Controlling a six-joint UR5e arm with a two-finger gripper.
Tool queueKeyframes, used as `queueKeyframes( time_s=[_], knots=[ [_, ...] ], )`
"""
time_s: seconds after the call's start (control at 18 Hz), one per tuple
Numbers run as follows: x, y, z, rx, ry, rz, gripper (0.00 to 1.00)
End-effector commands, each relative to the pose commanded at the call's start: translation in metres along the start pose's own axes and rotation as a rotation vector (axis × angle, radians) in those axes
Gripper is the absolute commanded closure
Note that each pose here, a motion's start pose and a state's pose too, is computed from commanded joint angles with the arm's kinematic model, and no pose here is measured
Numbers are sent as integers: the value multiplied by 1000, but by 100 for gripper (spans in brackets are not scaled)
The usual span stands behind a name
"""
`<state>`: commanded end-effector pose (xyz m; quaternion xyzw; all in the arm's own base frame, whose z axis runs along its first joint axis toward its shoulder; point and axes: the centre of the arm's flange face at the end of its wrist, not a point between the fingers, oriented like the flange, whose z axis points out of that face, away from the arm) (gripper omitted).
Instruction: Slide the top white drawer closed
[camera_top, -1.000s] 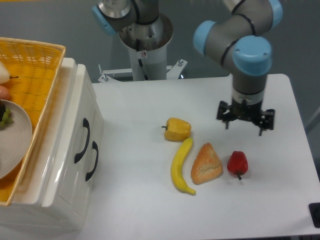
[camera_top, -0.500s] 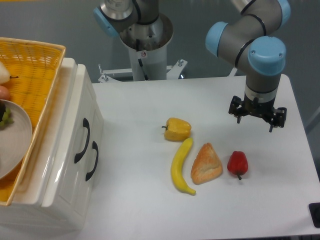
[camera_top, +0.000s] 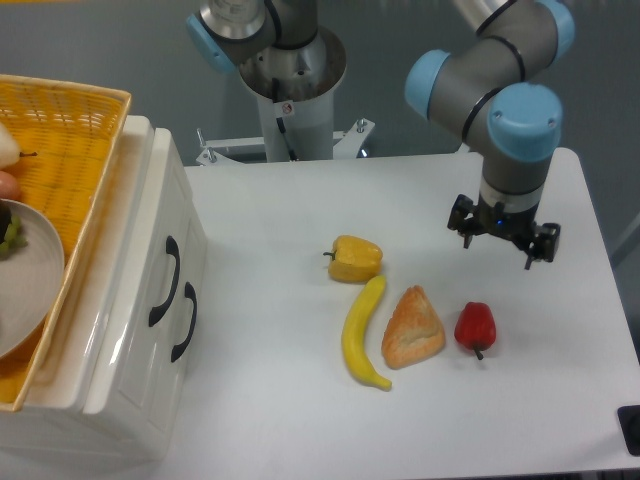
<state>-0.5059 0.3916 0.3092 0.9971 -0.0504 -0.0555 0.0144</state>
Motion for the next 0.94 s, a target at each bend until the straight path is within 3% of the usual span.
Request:
queueKeyframes(
  time_s=[0.22,0.5,0.78,0.94],
  knots=[
    [23,-40,-8,9,-14,68,0],
    [35,-54,-4,9,-6,104,0],
    [65,-90,-27,25,-35,161,0],
    [69,-91,-19,22,-21,166,0]
  ],
)
